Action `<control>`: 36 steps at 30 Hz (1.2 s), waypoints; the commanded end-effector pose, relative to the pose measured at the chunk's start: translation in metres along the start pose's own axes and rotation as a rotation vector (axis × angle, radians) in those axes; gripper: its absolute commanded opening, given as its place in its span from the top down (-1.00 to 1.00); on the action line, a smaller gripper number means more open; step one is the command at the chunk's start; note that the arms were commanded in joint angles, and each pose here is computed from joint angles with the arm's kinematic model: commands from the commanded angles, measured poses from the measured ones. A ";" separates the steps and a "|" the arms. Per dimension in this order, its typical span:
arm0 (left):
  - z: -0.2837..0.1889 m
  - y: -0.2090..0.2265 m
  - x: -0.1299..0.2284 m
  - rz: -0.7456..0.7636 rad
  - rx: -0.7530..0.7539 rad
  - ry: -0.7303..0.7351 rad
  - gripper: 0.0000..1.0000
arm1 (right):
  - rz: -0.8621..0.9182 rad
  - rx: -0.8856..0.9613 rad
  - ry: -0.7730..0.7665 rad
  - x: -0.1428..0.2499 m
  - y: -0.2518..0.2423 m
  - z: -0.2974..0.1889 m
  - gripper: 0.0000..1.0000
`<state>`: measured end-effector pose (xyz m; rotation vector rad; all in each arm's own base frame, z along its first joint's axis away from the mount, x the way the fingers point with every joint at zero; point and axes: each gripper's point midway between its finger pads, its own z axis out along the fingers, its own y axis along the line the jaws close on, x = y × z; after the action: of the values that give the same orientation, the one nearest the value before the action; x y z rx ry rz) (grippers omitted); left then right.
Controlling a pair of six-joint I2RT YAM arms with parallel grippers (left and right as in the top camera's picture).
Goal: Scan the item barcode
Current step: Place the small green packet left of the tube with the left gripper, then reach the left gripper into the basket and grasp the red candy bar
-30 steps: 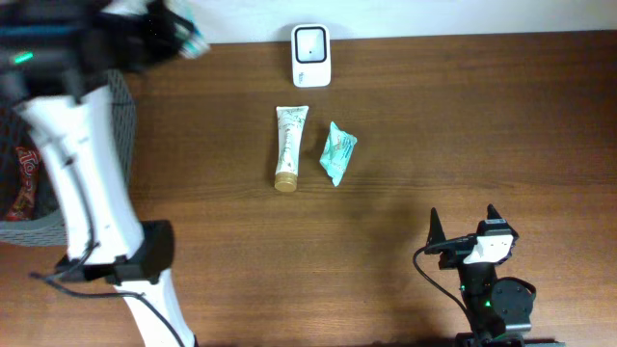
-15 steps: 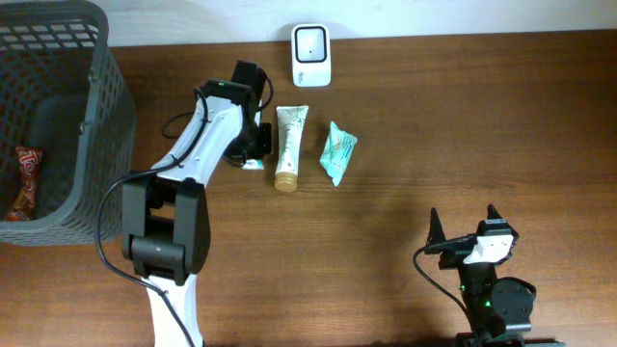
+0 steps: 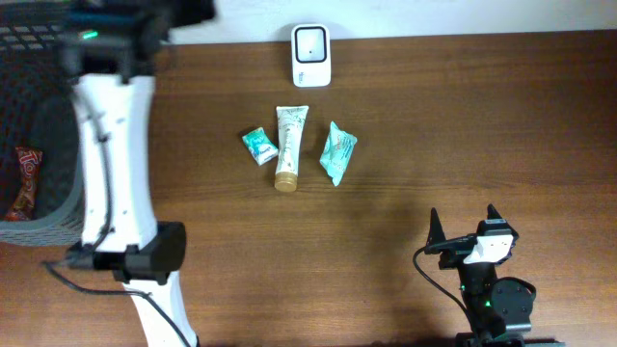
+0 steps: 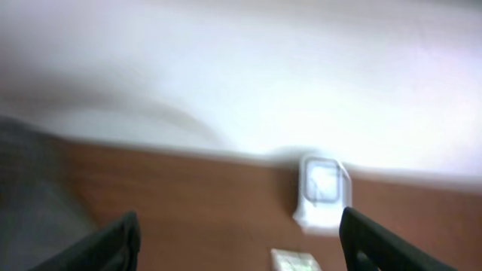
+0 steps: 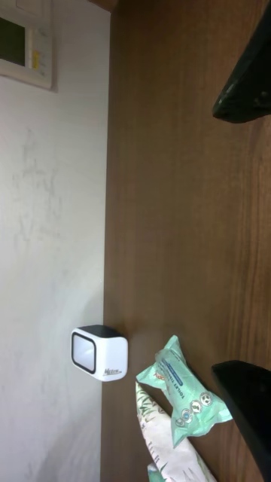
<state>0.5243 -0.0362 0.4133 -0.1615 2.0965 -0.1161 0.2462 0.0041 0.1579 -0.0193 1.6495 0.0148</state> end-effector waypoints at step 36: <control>0.059 0.440 0.319 0.246 -0.590 0.736 -0.25 | 0.004 0.019 0.003 0.003 -0.004 0.000 -0.97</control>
<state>0.3902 0.3423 0.0638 -0.2336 2.7851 0.7281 0.2462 0.0040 0.1579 -0.0187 1.6495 0.0148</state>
